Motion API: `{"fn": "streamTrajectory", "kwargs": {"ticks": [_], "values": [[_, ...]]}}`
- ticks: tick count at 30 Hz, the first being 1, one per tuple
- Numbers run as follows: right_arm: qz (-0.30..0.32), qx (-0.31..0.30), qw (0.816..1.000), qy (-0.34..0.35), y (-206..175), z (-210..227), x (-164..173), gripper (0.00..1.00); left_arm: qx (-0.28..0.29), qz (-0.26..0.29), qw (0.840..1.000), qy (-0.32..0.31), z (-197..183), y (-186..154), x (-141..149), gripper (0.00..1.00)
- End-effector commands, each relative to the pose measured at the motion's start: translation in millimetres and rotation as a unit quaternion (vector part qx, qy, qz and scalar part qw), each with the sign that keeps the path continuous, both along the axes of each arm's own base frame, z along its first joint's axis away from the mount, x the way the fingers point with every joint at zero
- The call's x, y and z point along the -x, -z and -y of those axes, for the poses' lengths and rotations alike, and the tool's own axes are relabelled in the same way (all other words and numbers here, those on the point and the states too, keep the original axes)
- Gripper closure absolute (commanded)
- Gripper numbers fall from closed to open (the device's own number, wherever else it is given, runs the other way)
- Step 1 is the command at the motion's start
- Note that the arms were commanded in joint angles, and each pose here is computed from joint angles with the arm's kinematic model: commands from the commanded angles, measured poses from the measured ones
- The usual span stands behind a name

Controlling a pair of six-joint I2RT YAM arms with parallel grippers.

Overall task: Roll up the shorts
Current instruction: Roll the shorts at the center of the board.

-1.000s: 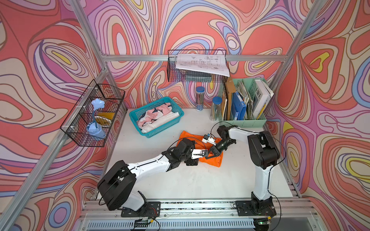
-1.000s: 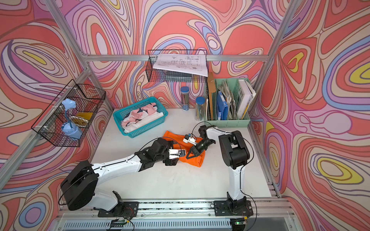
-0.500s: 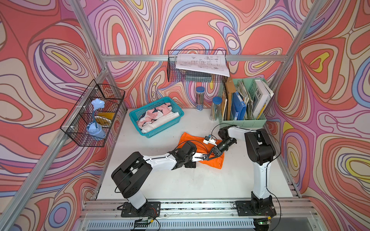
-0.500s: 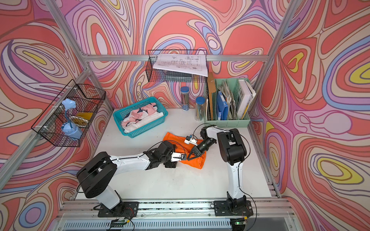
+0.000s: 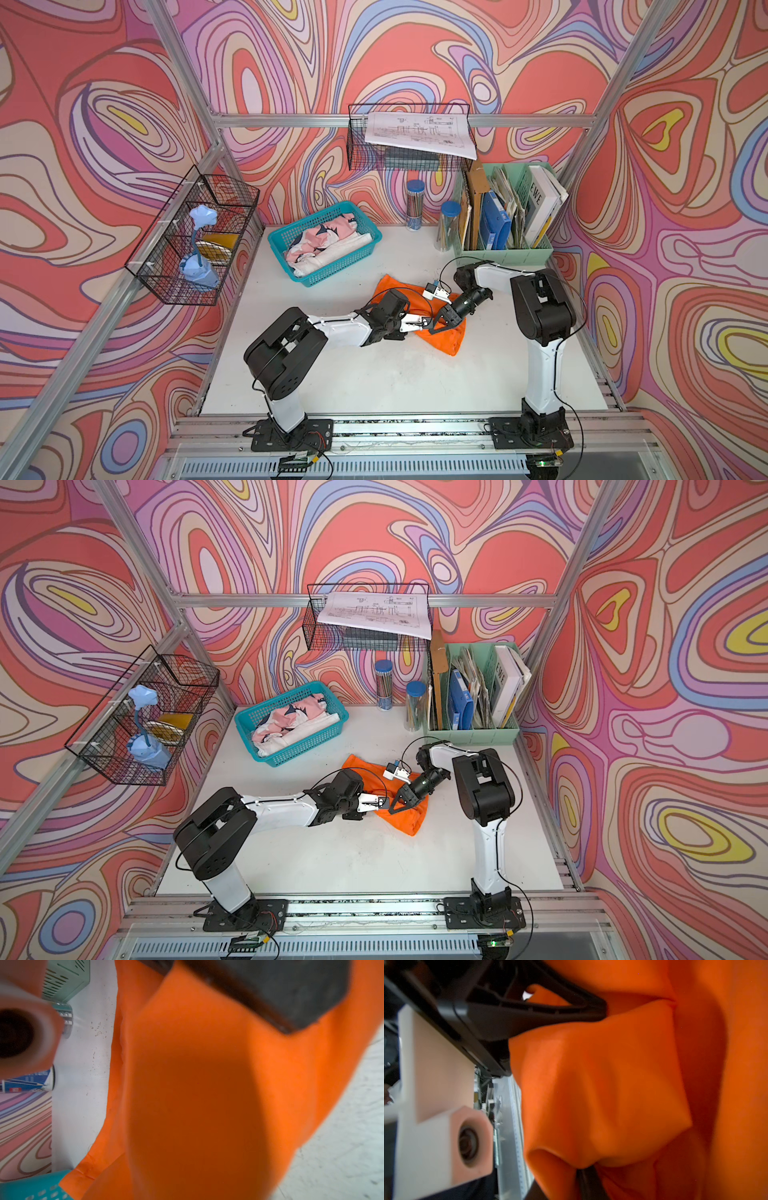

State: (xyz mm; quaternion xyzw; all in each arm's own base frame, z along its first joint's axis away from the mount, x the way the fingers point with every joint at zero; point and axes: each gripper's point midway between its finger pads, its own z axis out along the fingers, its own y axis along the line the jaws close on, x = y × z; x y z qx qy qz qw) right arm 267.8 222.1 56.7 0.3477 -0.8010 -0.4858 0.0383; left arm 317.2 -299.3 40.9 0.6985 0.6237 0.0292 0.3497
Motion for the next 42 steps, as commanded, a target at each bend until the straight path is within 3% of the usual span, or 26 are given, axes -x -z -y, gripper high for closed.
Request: {"fn": "streamTrajectory", "kwargs": {"ticks": [1, 2, 6, 11, 16, 19, 20, 22, 25, 27, 30, 33, 36, 39, 42], "values": [[0.015, 0.046, 0.999, 0.020, 13, 11, -8, 0.30, -0.014, -0.042, 0.999, -0.018, -12, 5, -2, 0.94], [0.011, 0.056, 0.998, 0.039, 16, 15, -14, 0.02, -0.013, -0.049, 0.999, -0.020, -13, 4, 0, 0.96], [0.013, 0.098, 0.986, 0.134, 21, 45, -49, 0.02, -0.007, -0.079, 0.997, -0.022, -17, -3, 11, 0.98], [0.135, 0.152, 0.948, 0.243, -10, 87, -94, 0.02, -0.045, -0.147, 0.988, -0.018, -25, -9, 29, 1.00], [0.312, 0.202, 0.876, 0.308, -67, 122, -113, 0.02, -0.078, -0.231, 0.970, -0.011, -25, -16, 47, 1.00], [0.372, 0.234, 0.806, 0.396, -98, 152, -119, 0.02, -0.091, -0.278, 0.956, -0.012, -25, -18, 54, 1.00], [0.382, 0.241, 0.794, 0.407, -104, 158, -117, 0.02, -0.096, -0.296, 0.950, -0.014, -24, -18, 56, 1.00], [0.394, 0.241, 0.792, 0.399, -111, 158, -112, 0.02, -0.104, -0.337, 0.935, -0.026, -23, -18, 59, 1.00], [0.443, 0.235, 0.790, 0.353, -126, 139, -101, 0.02, -0.134, -0.424, 0.892, -0.076, -22, -19, 58, 1.00], [0.510, 0.246, 0.764, 0.310, -135, 124, -90, 0.02, -0.178, -0.446, 0.871, -0.099, -28, -5, 55, 1.00], [0.588, 0.236, 0.726, 0.268, -147, 109, -71, 0.02, -0.195, -0.455, 0.863, -0.103, -28, 5, 49, 1.00], [0.631, 0.214, 0.699, 0.260, -164, 100, -58, 0.02, -0.160, -0.483, 0.855, -0.102, -20, 2, 46, 1.00], [0.660, 0.194, 0.689, 0.227, -173, 85, -45, 0.02, -0.135, -0.511, 0.842, -0.112, -17, -3, 42, 1.00], [0.695, 0.160, 0.692, 0.107, -156, 53, -15, 0.02, -0.139, -0.541, 0.819, -0.130, -21, -1, 40, 1.00], [0.718, 0.149, 0.680, 0.012, -131, 34, 10, 0.02, -0.160, -0.557, 0.801, -0.149, -26, 8, 36, 1.00]]}}
